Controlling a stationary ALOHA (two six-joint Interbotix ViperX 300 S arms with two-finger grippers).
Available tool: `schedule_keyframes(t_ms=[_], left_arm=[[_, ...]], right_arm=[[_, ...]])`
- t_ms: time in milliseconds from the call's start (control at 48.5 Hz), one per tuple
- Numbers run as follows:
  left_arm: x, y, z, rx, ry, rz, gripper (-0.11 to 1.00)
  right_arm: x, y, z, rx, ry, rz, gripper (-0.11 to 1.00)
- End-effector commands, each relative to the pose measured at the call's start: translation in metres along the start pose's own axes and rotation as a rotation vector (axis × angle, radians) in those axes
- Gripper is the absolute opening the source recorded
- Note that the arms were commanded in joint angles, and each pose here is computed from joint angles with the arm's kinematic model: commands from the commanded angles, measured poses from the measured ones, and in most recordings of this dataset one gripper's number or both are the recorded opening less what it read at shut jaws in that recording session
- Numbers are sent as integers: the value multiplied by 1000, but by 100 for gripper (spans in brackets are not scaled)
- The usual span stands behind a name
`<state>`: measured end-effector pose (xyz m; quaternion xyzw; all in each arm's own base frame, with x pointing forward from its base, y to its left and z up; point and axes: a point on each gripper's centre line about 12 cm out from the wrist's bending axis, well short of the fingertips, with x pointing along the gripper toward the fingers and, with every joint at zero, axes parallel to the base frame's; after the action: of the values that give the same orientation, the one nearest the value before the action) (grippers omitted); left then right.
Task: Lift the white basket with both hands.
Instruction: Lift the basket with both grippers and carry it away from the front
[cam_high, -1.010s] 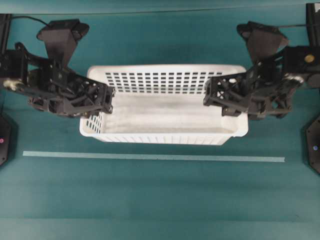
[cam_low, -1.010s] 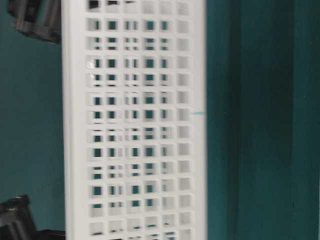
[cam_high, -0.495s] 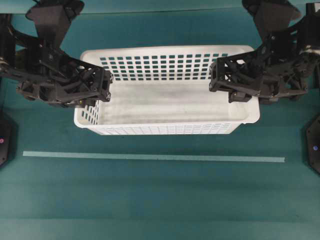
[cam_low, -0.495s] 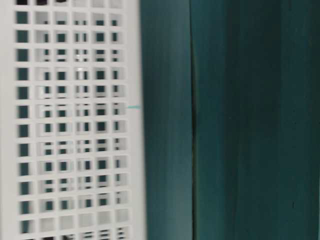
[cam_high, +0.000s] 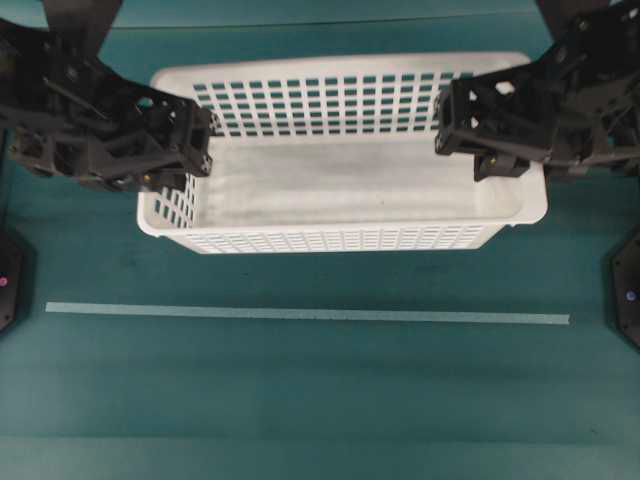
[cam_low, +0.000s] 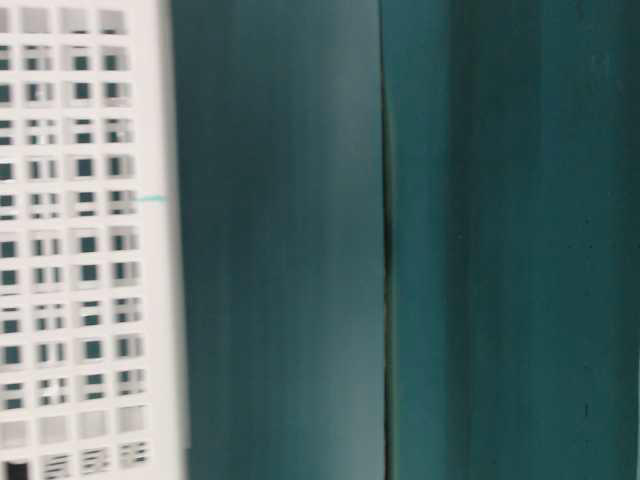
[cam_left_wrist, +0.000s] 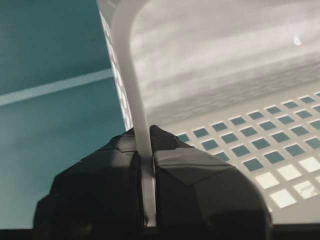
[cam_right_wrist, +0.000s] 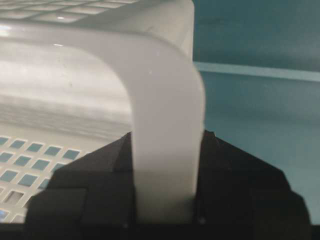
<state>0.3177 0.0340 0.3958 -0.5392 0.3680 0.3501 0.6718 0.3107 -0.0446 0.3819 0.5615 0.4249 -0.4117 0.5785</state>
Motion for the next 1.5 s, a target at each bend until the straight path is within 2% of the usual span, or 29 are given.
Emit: schedule_keyframes(t_ms=[0, 165, 536, 701, 783, 845, 1030, 1236, 1484], left_arm=[[-22, -13, 3, 46, -10, -55, -2], [-43, -18, 5, 51, -13, -49, -2], [-74, -32, 15, 118, -15, -24, -2], [-85, -38, 22, 166, -9, 14, -2], [-90, -42, 23, 186, 6, 53, -2], [-94, -44, 24, 195, 14, 71, -2], [-95, -53, 26, 256, 31, 103, -2], [-91, -51, 27, 252, 42, 137, -2], [-91, -50, 27, 252, 42, 133, -2]], right_arm=[[-9, 13, 0, -46, -4, 22, 20], [-25, 19, 0, -74, -2, 8, 20], [-70, 30, 1, -115, -58, -25, 20], [-78, 32, 0, -130, -59, -56, 20], [-79, 31, 1, -129, -59, -74, 20], [-81, 31, 1, -136, -61, -74, 20], [-84, 31, 2, -139, -75, -69, 20], [-85, 31, 2, -149, -79, -64, 20], [-89, 32, 4, -149, -92, -58, 20]])
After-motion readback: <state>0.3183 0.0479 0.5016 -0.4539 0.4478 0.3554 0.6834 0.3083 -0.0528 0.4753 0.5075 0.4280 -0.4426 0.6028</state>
